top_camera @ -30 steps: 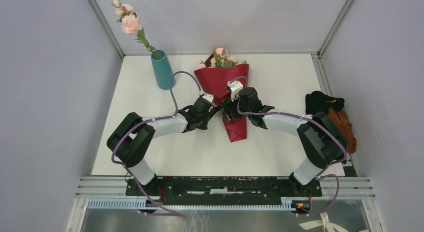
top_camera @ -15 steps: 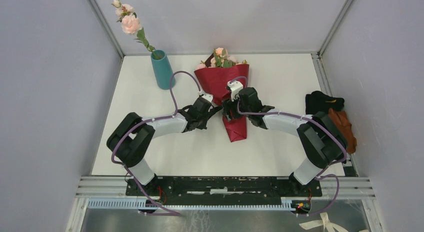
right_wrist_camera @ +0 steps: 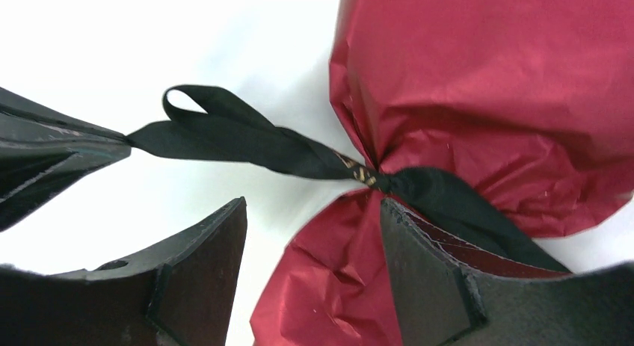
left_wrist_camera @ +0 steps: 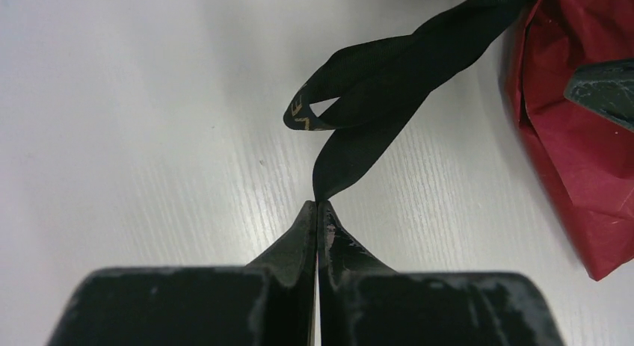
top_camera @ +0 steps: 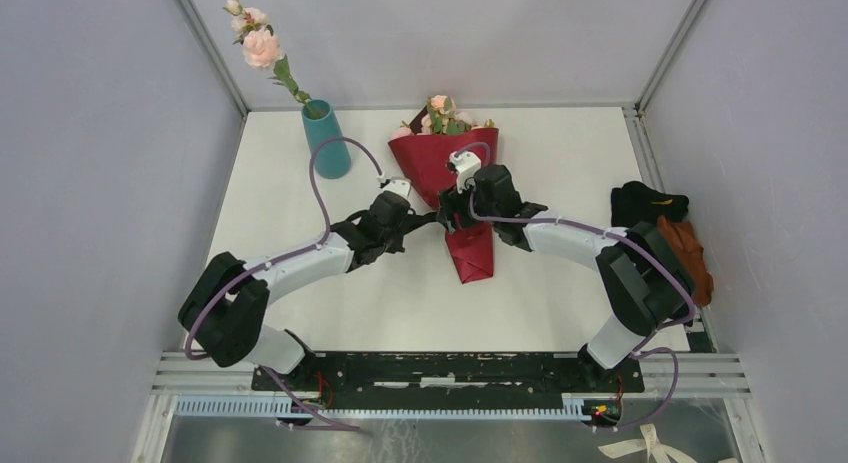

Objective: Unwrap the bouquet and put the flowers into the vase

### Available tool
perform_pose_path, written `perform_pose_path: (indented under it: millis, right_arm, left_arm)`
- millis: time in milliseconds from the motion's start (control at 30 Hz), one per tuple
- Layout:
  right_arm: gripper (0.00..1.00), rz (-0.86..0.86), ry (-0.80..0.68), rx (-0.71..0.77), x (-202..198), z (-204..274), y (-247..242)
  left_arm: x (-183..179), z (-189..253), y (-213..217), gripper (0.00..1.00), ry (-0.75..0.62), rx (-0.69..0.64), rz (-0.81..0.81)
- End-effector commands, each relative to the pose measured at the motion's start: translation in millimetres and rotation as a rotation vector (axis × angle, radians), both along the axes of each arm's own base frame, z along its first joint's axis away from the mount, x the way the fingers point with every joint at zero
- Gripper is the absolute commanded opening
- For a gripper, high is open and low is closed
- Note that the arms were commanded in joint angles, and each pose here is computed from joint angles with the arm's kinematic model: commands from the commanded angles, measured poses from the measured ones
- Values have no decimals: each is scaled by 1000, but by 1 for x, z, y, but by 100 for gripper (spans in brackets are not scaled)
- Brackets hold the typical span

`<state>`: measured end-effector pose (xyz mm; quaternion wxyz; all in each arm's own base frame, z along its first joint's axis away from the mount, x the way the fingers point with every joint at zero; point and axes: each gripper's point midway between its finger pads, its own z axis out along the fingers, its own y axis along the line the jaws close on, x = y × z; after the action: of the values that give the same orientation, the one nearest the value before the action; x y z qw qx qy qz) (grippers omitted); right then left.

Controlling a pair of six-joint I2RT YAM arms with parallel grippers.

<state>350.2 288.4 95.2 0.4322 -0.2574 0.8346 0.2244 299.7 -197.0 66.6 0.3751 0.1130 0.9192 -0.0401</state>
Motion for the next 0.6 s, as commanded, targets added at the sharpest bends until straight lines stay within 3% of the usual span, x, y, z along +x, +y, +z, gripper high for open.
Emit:
perform_pose_path:
  millis: [0,367,567]
  right_arm:
    - [72,39,-82,72,8,43,22]
    - [72,17,-102,18,52,41,41]
    - [71,108,-52,89,70,23,77]
  left_arm:
    - [4,14,20,2,-41,-7,106]
    - [6,57,57,2,-168,-101,256]
    - [9,67,60,2,-209,-136,279]
